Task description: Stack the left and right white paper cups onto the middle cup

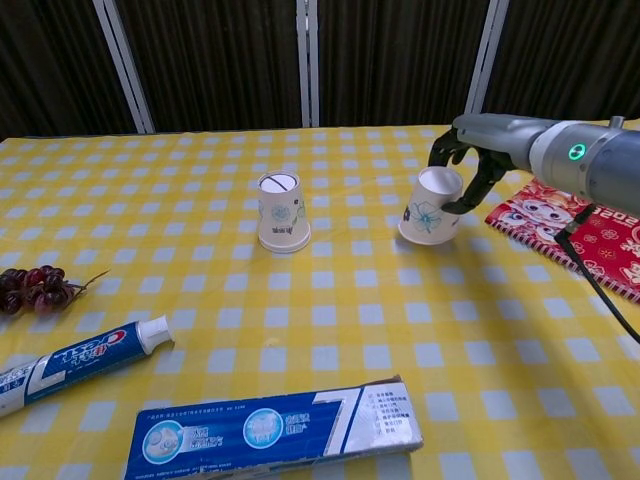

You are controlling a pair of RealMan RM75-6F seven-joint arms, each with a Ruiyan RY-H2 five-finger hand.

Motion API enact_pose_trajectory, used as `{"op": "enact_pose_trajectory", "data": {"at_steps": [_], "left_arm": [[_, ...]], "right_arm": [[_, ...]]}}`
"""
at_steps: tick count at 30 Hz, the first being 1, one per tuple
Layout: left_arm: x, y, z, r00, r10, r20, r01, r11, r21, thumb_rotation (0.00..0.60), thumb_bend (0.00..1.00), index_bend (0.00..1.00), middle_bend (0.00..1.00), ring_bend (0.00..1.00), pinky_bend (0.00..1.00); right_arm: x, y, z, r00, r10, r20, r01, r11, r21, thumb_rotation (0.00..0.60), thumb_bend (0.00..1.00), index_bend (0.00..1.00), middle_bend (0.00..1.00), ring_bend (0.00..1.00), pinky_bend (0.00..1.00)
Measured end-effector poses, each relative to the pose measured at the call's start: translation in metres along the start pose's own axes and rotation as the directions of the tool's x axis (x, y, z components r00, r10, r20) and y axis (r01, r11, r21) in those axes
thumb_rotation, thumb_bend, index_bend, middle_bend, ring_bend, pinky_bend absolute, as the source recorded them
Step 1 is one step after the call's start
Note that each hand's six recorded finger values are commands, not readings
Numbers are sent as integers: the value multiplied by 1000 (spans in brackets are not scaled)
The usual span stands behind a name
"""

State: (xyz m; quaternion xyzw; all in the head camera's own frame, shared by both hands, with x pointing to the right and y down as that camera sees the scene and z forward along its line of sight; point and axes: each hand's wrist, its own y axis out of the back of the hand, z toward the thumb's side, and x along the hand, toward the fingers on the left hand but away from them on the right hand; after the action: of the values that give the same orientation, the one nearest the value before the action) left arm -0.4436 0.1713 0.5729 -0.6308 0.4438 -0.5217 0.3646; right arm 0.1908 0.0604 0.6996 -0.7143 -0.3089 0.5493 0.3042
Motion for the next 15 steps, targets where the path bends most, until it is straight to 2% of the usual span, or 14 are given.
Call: {"op": "enact_pose_trajectory", "data": {"at_steps": [6, 11, 15], "left_arm": [[0, 0, 0, 1000, -2, 0, 2, 1000, 4, 600, 106, 53, 0, 0, 0], [0, 1, -2, 1000, 3, -8, -3, 1000, 3, 600, 106, 53, 0, 0, 0], [1, -1, -3, 1000, -6, -8, 6, 1000, 0, 600, 106, 53, 0, 0, 0]], "right_arm": [[8, 25, 27, 997, -56, -61, 54, 998, -36, 600, 216, 435, 276, 212, 391], [13, 50, 56, 987, -114, -114, 109, 992, -57, 600, 216, 434, 274, 212, 392], [12, 59, 75, 981, -135, -139, 126, 989, -74, 600, 215, 433, 274, 212, 392]]}}
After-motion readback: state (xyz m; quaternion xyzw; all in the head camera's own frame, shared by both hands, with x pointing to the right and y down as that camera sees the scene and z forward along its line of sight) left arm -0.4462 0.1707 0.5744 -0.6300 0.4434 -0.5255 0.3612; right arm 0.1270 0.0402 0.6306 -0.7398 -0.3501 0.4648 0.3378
